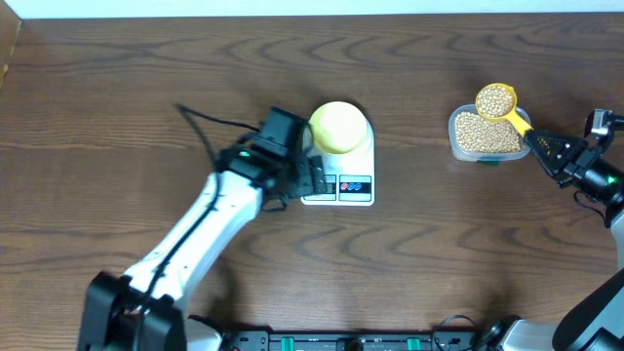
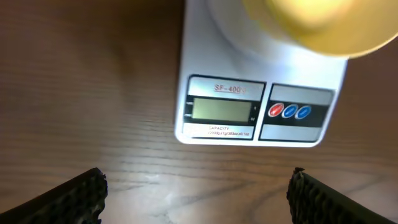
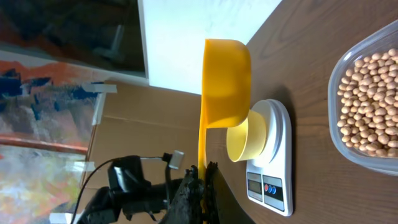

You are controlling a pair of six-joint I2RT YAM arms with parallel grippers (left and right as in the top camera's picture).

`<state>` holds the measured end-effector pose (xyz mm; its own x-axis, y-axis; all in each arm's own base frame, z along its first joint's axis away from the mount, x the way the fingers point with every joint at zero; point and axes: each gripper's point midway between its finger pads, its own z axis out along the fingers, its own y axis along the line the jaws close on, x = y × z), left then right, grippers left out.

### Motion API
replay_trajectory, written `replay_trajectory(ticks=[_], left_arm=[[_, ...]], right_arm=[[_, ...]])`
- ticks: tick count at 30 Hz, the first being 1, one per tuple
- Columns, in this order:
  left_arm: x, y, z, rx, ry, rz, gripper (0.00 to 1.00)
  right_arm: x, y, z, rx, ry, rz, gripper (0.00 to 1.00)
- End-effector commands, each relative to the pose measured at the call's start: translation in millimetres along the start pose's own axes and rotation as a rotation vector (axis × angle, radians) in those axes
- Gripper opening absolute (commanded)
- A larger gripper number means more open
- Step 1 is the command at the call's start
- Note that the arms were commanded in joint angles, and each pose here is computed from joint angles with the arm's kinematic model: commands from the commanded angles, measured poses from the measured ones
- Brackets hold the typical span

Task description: Scoop item into bowl and weigh 50g on scale

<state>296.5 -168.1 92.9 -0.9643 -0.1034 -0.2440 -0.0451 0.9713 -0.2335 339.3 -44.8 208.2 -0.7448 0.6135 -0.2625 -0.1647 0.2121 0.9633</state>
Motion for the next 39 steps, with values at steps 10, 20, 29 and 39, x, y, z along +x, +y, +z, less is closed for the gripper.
replay_trajectory(ticks=[10,20,29,39], left_arm=[[10.9,4.3,53.1,-0.18,0.01,0.018,0.94],[-3.8,-6.9,70.3,-0.14,-0.041,-0.005,0.95],[2.8,-11.0,77.1,-0.134,-0.019,-0.003,0.95],[5.5,-22.3,79.7,-0.121,-0.033,0.027,0.95]], right_arm=[[1.7,3.9,-1.7,-0.034,0.011,-0.002,0.01],[2.4,7.4,-2.0,-0.052,0.019,-0.013,0.01],[2.2,8.2,-1.9,-0.056,0.02,-0.021,0.01],[1.5,8.4,-2.0,-0.055,0.02,-0.017,0.01]])
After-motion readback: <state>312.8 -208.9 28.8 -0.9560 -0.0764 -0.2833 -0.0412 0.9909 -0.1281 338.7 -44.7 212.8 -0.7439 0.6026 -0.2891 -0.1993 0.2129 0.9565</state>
